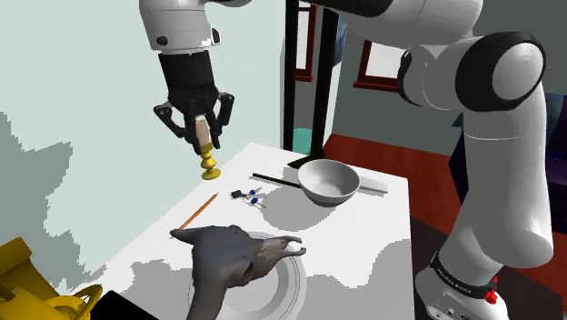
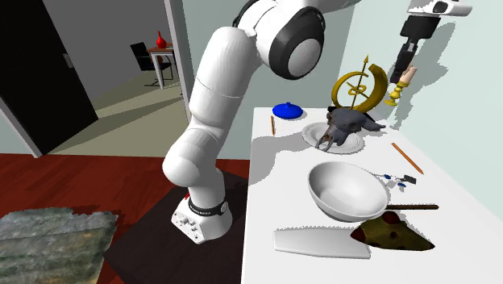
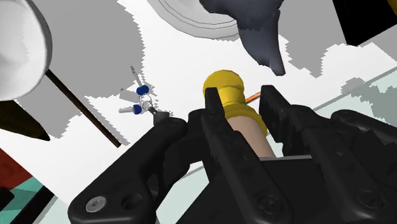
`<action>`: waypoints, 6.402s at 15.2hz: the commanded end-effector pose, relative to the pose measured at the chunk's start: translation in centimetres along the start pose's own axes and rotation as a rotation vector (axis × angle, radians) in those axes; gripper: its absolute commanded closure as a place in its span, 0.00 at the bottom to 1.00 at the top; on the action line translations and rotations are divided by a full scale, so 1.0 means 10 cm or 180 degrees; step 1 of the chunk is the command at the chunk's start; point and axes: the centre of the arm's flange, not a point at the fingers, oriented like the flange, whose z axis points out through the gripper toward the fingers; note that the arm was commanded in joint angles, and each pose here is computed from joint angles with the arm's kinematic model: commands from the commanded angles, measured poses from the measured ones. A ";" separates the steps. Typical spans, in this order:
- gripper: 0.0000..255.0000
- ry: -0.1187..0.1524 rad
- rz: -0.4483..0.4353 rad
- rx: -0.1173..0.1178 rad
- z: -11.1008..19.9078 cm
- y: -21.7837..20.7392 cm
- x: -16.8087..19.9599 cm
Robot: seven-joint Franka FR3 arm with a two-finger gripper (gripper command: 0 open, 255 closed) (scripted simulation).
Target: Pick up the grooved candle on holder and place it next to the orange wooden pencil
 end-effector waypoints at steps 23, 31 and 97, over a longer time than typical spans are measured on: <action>1.00 0.0000 0.0019 -0.0009 1.16 -0.32 0.31; 1.00 0.0000 0.0019 -0.0009 1.59 -0.33 0.33; 1.00 -0.0459 0.0155 0.0209 0.13 0.53 0.60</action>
